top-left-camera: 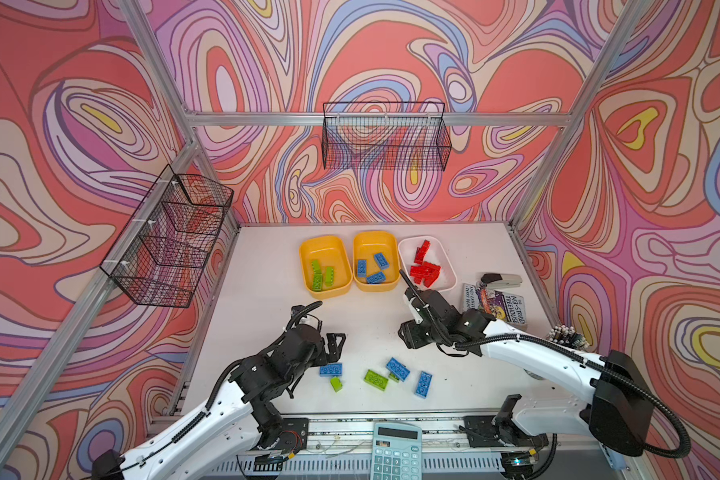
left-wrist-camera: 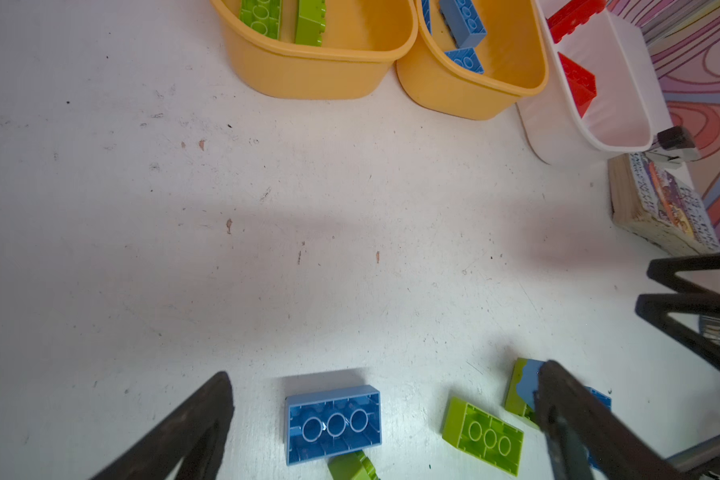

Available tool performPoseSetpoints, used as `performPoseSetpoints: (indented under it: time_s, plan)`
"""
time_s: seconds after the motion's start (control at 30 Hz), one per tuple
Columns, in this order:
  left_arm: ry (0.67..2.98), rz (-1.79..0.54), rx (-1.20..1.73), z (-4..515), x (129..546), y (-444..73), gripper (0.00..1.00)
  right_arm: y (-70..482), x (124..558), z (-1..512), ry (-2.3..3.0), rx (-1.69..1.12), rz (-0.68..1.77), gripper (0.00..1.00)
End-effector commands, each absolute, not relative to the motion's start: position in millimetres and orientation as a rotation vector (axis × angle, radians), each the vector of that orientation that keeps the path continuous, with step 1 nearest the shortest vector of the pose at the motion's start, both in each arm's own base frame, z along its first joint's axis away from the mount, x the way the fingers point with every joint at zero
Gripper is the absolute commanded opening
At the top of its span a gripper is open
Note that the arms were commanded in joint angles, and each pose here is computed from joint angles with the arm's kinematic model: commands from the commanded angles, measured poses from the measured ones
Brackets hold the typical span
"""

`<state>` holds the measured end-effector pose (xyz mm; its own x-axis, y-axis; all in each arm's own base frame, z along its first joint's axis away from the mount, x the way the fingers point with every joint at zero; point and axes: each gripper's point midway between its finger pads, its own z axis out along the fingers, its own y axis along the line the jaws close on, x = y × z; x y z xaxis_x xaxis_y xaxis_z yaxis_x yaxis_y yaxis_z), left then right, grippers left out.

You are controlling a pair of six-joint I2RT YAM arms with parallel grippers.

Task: Sort the legos into containers by color
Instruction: 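Move the right gripper back to the pile above a light-blue brick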

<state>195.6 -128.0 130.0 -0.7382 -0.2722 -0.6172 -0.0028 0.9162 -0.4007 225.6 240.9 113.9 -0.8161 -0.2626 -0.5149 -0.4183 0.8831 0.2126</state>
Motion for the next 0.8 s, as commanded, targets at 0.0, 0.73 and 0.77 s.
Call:
performPoseSetpoints:
  time_s: [0.0, 0.73, 0.77]
  plan:
    - [2.386, -0.459, -0.281, 111, 183, -110, 1.0, 249, 204, 107, 2.581, -0.483, 0.466, 0.65]
    - [2.381, -0.493, -0.356, 105, 171, -98, 1.0, 275, 166, 51, 2.648, -0.692, 0.306, 0.57]
    - [2.381, -0.492, -0.354, 105, 171, -99, 1.0, 275, 167, 49, 2.651, -0.692, 0.296, 0.55]
